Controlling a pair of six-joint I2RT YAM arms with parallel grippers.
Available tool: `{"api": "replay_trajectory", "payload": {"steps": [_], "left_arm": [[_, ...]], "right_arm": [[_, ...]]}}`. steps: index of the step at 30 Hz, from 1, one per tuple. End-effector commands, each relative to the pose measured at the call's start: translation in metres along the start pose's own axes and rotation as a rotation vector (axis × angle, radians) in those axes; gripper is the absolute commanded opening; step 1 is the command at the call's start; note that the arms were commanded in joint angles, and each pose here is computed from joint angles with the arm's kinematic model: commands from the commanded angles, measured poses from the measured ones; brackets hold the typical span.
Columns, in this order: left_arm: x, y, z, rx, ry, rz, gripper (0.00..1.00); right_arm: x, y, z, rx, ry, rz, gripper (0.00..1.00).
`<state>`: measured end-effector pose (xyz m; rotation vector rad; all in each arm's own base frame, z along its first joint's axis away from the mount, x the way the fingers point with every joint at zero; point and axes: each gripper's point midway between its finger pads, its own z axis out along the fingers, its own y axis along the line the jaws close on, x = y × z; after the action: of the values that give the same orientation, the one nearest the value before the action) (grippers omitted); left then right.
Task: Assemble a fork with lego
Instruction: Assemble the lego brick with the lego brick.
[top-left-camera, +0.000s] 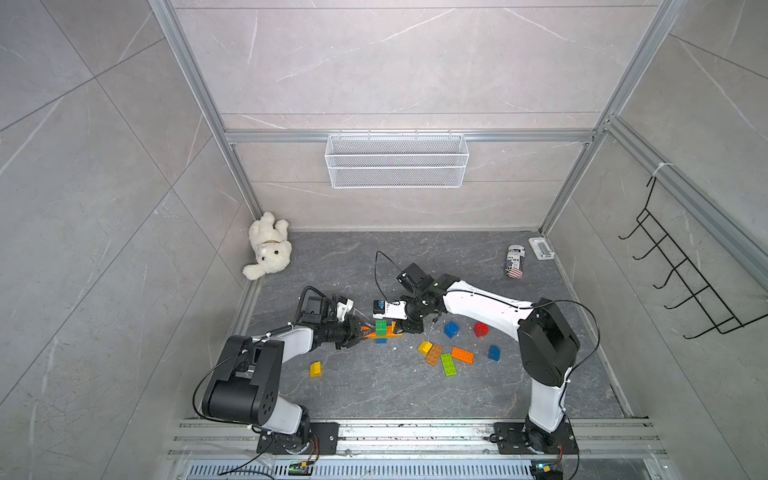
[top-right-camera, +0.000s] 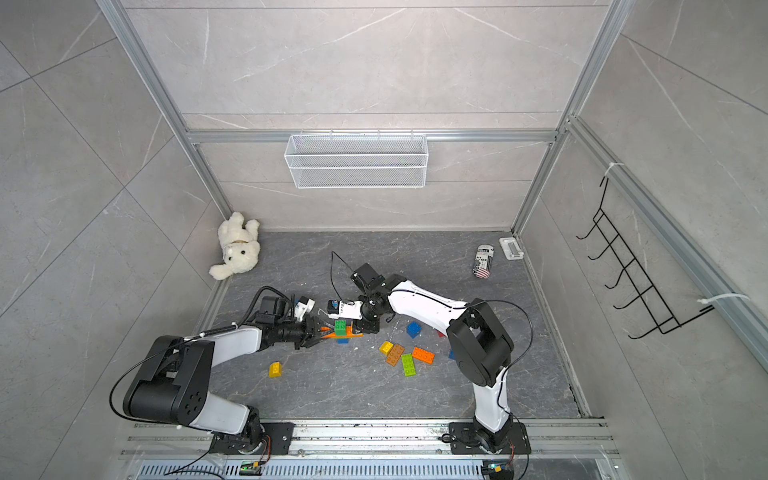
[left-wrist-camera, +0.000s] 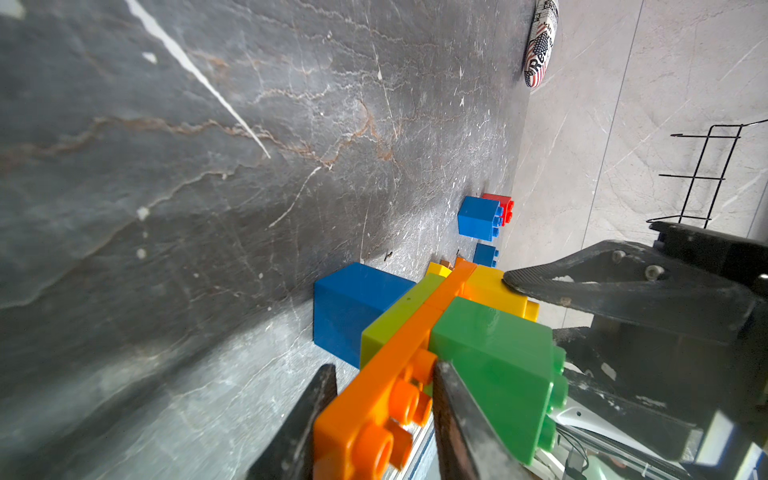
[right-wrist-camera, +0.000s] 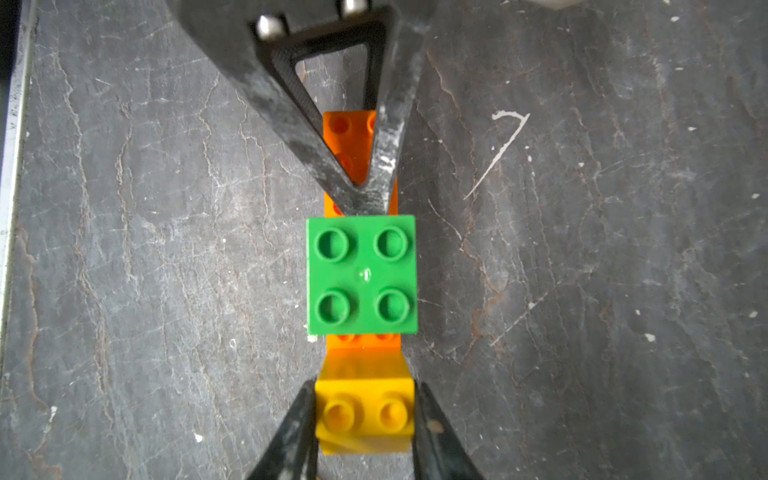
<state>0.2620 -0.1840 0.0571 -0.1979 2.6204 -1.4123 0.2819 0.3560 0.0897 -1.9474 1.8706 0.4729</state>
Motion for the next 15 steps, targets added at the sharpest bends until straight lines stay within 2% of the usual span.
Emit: {"api": "replay_trajectory", "payload": {"steps": [1,7,15], "left_arm": [[0.024,0.045,0.0,-0.183,0.044,-0.123,0.41],[0.013,0.029,-0.007,-0.168,0.01,-0.083,0.43],[0.003,0.01,-0.012,-0.135,-0.006,-0.041,0.47]], "right_arm": [[0.036,0.007,0.021,-0.021,0.123,0.067,0.35],[0.006,0.002,0.0,-0.029,0.046,0.045,0.39],[0.0,0.006,-0.002,-0.036,0.014,0.049,0.44]]}}
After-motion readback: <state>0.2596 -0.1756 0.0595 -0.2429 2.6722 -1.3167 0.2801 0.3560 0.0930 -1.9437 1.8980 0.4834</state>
